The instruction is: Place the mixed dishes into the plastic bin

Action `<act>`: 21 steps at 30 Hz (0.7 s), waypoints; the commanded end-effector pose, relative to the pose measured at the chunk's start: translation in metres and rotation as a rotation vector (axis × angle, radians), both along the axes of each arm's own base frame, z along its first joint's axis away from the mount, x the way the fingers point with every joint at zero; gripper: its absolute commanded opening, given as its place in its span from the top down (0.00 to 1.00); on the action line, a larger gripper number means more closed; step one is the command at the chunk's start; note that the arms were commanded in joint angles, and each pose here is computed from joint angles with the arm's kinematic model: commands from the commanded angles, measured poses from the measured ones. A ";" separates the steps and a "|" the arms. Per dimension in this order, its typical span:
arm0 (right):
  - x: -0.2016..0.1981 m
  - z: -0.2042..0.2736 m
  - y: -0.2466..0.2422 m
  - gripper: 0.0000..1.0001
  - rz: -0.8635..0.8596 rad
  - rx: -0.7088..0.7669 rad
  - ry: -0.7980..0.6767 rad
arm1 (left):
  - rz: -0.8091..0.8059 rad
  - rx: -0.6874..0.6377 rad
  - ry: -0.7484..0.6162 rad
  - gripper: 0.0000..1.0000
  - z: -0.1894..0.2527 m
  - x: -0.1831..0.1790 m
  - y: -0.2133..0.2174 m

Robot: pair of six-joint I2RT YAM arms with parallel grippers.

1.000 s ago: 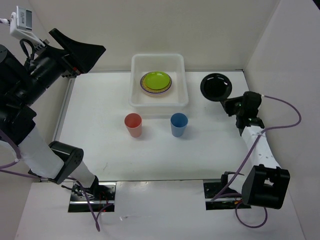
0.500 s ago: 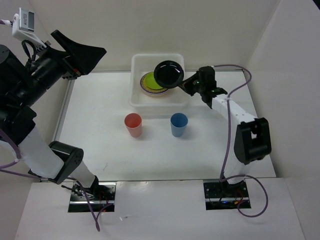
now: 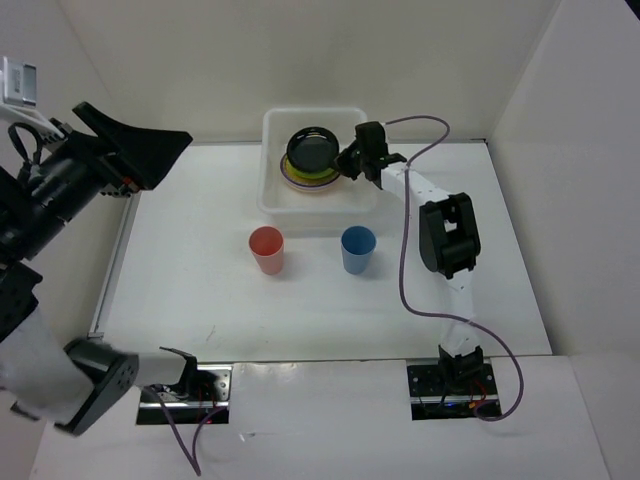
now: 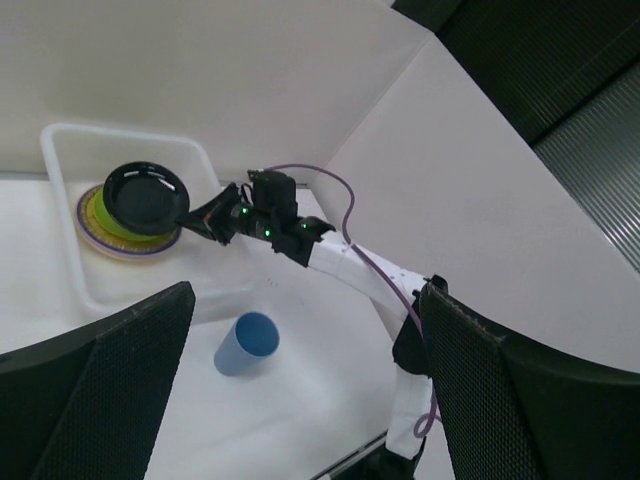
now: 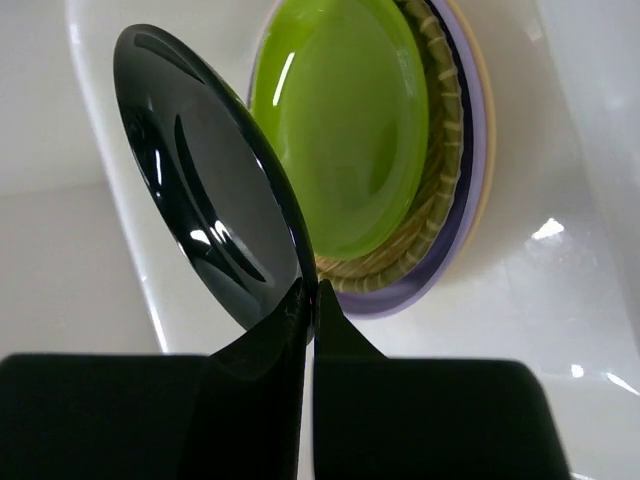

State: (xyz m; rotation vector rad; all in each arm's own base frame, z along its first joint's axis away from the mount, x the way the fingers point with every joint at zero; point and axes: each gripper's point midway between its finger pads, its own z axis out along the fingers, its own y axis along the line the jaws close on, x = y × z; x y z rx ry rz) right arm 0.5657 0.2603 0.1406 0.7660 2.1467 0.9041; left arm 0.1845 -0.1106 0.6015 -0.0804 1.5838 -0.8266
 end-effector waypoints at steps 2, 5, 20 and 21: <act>0.013 0.003 0.012 1.00 -0.002 -0.044 -0.008 | 0.004 -0.068 -0.155 0.01 0.010 -0.021 0.006; 0.018 -0.003 0.019 1.00 -0.001 -0.053 0.001 | 0.002 -0.213 -0.144 0.01 -0.021 -0.013 0.003; 0.052 -0.018 0.024 0.81 -0.036 -0.186 0.035 | -0.022 0.015 0.493 0.01 -0.282 0.091 -0.035; 0.055 -0.019 0.022 0.75 -0.041 -0.203 0.036 | -0.009 0.037 0.522 0.01 -0.297 0.094 -0.033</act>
